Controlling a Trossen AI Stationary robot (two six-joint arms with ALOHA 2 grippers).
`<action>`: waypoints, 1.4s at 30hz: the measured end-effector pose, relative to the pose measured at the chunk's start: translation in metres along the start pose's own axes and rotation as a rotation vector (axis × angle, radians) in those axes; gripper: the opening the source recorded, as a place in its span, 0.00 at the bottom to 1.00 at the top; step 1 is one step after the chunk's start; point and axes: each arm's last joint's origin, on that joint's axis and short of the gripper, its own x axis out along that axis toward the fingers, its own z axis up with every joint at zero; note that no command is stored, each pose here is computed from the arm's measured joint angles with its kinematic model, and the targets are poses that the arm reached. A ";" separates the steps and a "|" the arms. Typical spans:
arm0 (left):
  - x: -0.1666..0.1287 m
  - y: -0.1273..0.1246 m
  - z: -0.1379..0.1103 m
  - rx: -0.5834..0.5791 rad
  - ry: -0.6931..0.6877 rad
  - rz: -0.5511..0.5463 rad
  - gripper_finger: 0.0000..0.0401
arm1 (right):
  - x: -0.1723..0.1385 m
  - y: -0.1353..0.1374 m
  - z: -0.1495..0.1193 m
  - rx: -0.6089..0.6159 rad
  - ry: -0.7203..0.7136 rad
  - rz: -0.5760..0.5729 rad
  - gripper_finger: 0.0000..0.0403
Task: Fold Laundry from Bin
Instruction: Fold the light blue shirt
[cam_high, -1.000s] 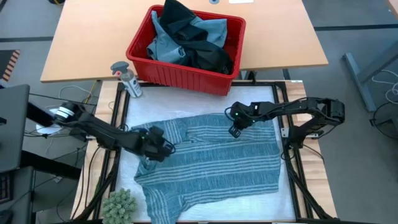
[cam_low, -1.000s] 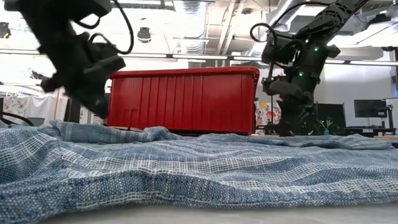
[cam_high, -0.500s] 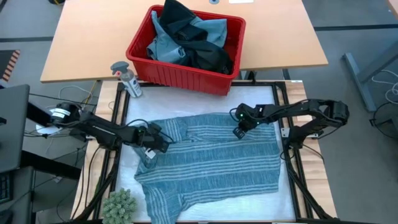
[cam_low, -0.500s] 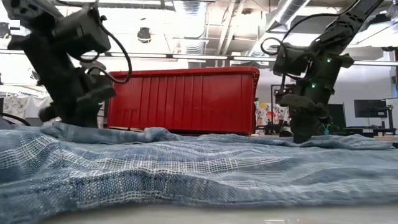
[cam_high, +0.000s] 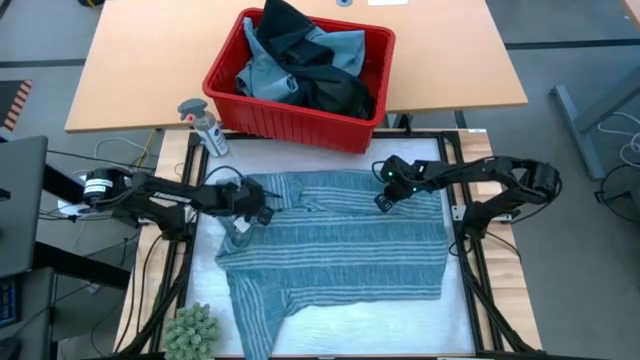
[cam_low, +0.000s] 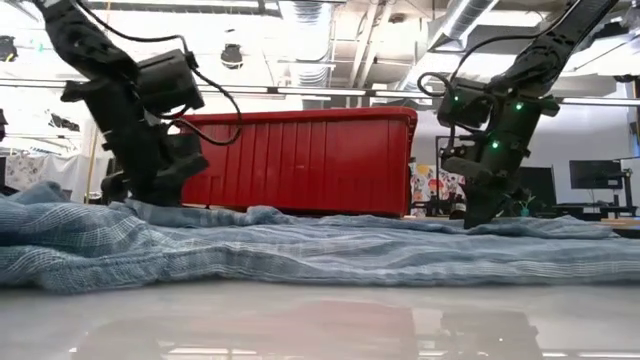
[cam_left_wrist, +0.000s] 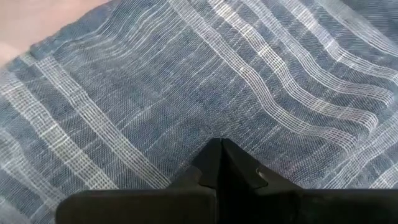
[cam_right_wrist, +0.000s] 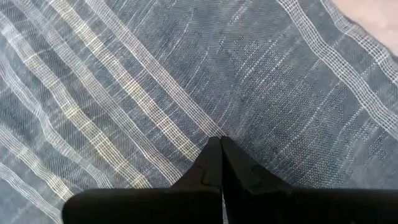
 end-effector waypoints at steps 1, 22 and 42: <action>-0.002 -0.002 0.005 0.018 -0.012 -0.005 0.00 | -0.001 0.000 0.001 -0.010 -0.013 0.004 0.05; -0.148 -0.067 0.081 0.330 -0.035 -0.642 0.00 | -0.107 0.028 -0.001 -0.365 -0.089 0.524 0.13; -0.290 -0.219 -0.044 0.562 0.178 -0.737 0.00 | -0.184 0.088 -0.156 -0.857 0.230 0.753 0.24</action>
